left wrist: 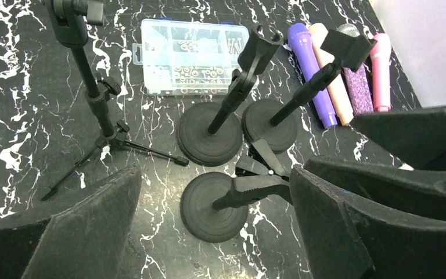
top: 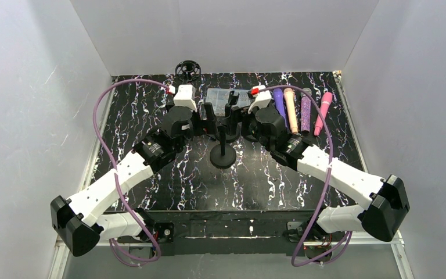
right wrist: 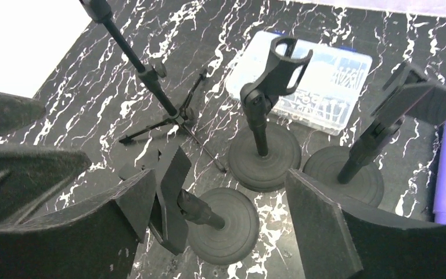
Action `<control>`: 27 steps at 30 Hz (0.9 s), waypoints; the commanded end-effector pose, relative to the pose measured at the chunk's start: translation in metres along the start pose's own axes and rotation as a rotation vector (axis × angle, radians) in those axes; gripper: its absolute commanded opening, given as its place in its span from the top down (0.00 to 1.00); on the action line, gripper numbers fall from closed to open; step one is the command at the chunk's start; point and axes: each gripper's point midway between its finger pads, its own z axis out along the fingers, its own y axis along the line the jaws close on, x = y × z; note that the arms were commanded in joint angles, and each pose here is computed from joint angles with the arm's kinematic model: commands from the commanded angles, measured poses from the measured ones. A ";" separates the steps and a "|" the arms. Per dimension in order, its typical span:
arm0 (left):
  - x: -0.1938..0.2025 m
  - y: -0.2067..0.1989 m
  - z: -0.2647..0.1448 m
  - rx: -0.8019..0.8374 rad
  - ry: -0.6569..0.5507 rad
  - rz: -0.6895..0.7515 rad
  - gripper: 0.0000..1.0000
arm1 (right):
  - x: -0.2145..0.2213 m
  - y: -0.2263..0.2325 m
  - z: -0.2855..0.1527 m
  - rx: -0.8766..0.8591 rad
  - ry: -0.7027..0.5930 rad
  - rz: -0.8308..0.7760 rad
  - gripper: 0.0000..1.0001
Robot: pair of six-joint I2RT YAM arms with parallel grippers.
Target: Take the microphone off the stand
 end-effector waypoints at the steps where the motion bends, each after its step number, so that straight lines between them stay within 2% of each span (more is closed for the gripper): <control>1: -0.032 -0.004 -0.025 0.042 -0.035 0.036 0.02 | -0.069 0.010 -0.016 -0.009 -0.147 0.029 0.04; 14: -0.067 0.019 -0.079 -0.009 -0.041 0.080 0.02 | -0.134 0.019 -0.066 -0.080 -0.257 0.061 0.02; 27: -0.054 0.039 -0.095 -0.068 0.009 0.100 0.02 | -0.161 0.007 -0.119 -0.099 -0.372 0.108 0.02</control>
